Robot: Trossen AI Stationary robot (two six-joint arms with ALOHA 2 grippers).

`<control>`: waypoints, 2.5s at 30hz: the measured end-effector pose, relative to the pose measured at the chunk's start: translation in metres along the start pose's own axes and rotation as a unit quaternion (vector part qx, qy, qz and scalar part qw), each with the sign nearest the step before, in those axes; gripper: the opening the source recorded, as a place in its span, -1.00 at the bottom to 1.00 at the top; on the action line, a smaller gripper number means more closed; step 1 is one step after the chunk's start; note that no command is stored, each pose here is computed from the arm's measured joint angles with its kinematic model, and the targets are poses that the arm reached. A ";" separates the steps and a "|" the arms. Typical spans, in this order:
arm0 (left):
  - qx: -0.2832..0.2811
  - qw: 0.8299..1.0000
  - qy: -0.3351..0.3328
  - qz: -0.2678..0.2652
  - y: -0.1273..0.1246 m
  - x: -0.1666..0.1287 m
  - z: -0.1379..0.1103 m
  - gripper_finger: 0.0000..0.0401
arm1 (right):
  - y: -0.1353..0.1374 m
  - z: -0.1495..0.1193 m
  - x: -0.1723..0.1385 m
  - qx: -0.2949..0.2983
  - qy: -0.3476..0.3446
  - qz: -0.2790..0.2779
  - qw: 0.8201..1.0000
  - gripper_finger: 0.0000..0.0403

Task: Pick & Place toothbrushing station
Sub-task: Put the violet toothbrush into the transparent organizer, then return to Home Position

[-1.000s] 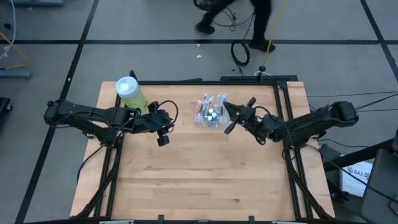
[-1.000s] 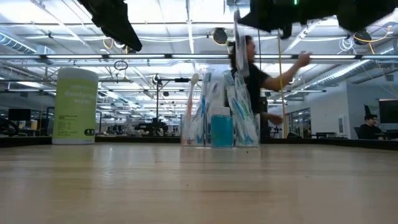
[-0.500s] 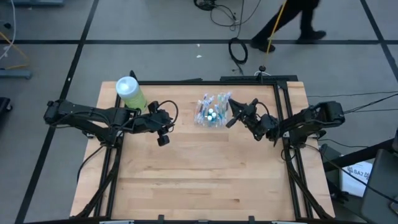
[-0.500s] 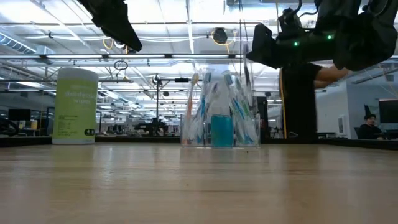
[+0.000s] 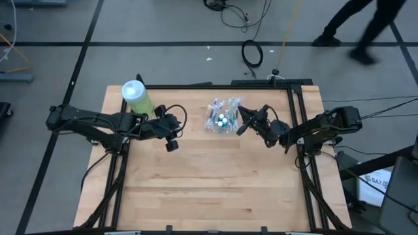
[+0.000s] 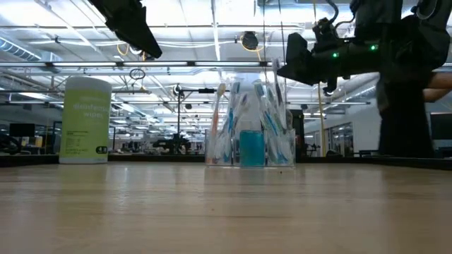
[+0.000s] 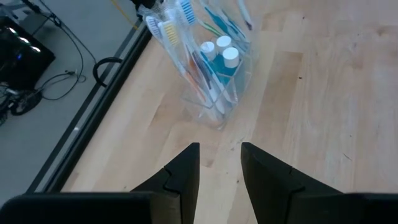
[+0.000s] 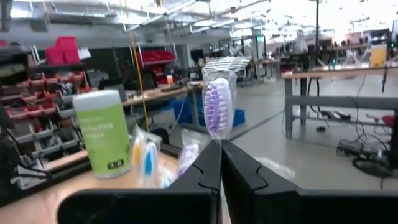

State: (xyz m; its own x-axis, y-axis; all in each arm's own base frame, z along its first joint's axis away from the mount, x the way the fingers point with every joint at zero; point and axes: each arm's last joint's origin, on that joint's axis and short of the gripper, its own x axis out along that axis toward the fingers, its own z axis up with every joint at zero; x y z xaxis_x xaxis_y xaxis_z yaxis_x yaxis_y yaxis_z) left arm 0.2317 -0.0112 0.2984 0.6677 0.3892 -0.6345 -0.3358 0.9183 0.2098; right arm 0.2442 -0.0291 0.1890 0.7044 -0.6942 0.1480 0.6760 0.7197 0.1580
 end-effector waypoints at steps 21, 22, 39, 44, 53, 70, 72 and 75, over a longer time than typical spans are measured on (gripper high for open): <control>-0.011 1.000 0.000 0.001 0.000 0.000 0.000 -0.39 | -0.006 -0.027 -0.001 -0.028 0.112 -0.020 0.993 -1.00; -0.011 1.000 0.000 0.001 0.000 0.000 0.000 -0.39 | -0.006 -0.028 -0.001 -0.028 0.119 -0.021 0.992 -1.00; -0.009 1.000 0.000 0.001 0.000 0.000 0.000 -0.39 | -0.005 -0.029 -0.003 -0.048 0.143 0.019 0.988 -0.77; -0.001 1.000 0.014 -0.001 0.000 -0.001 -0.003 -0.39 | -0.003 -0.005 -0.010 -0.040 0.118 0.045 0.991 -0.63; -0.023 0.998 -0.057 -0.031 0.028 -0.057 -0.010 -0.39 | -0.006 0.050 -0.049 -0.017 0.133 0.265 0.955 -0.57; -0.024 0.955 -0.253 -0.151 0.062 -0.103 -0.108 -0.39 | -0.051 0.054 -0.101 -0.092 0.108 0.383 0.913 -0.68; -0.013 0.948 -0.272 -0.165 0.064 -0.105 -0.119 -0.39 | -0.056 0.045 -0.106 -0.089 0.079 0.384 0.916 -0.70; 0.008 0.936 -0.299 -0.186 0.065 -0.106 -0.133 -0.39 | -0.063 0.036 -0.113 -0.077 0.054 0.384 0.918 -0.72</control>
State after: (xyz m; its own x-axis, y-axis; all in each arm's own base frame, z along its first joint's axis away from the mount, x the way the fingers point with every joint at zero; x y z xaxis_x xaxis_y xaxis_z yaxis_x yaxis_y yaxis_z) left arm 0.0508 -0.0023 0.2801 0.9906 0.0089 -0.1368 0.0010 0.9974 0.0722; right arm 0.1140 0.0037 0.1972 0.9981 0.0187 0.0585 -0.0132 0.9956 -0.0933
